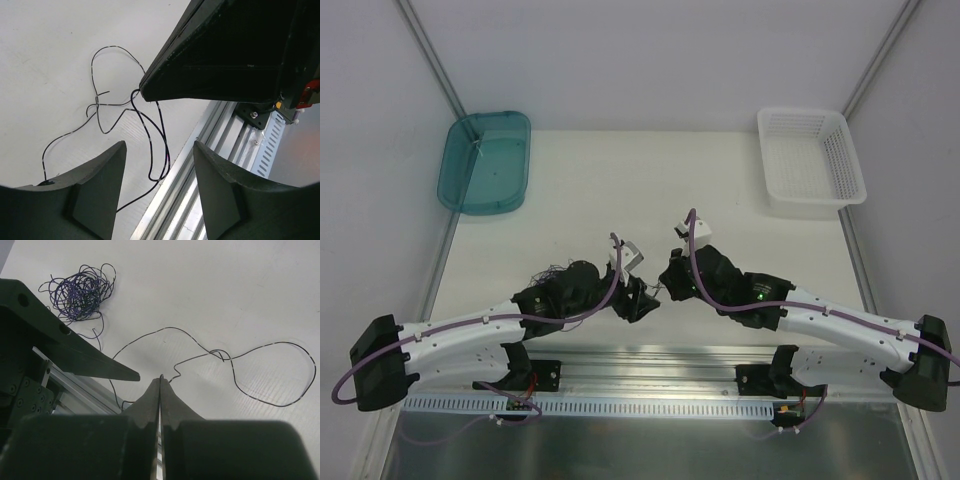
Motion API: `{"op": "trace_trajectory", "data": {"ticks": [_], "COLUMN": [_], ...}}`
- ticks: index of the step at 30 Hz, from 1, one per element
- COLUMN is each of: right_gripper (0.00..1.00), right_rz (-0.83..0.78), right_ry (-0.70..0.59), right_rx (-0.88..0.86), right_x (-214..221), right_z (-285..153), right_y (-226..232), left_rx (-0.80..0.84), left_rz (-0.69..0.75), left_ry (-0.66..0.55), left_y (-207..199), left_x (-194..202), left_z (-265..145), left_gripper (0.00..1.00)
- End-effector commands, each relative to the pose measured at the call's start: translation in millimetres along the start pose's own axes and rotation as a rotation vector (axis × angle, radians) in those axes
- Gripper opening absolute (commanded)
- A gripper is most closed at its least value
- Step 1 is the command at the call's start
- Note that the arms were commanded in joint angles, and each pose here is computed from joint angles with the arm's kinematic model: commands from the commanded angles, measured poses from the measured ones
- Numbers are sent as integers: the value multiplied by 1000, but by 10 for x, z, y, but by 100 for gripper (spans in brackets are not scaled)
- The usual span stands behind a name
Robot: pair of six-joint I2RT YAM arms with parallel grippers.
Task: Untangle the cables
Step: Untie the cable.
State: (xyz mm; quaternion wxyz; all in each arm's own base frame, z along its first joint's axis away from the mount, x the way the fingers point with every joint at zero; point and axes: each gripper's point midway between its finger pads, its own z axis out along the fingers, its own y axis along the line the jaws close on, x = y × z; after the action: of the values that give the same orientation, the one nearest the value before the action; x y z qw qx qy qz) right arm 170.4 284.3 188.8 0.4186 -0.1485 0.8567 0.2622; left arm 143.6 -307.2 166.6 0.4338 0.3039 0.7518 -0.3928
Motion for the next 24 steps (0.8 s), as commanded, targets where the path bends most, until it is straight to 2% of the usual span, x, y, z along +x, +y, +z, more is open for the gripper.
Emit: {"op": "trace_trajectory", "data": {"ticks": [1,6,7,9,10,14,16,24], "right_gripper": [1,1,1,1,1,1,1,1], "right_rz": [1,7,8,12,11,11,13,117], "right_ry": [-55,-55,-57,-57,-60,-61,-56,-84], "right_rx": [-33,-36,-38,-38,-36,-16,17,111], "right_x": [-232,-226,-232,-231,-238,-213,-163,22], "right_z": [-78,-79,-82,-87,-90,-88,-76,-128], "right_y": [134,141,144,147,142,93,13,-318], "left_rx": [43,42,44,42,42,28,-4,-189], "left_rz": [-22,-29,-29,-29,-31,-32,-43,-138], "left_ry": [-26,-10,-6,-5,-5,-15,-43,-173], "left_y": [-128,-125,-127,-124,-125,-98,-48,288], "left_x": [-165,-126,-119,-119,-119,-126,-176,-268], "left_z": [23,53,60,66,66,49,17,-219], "left_gripper": [55,40,33,26,16,3,0,0]}}
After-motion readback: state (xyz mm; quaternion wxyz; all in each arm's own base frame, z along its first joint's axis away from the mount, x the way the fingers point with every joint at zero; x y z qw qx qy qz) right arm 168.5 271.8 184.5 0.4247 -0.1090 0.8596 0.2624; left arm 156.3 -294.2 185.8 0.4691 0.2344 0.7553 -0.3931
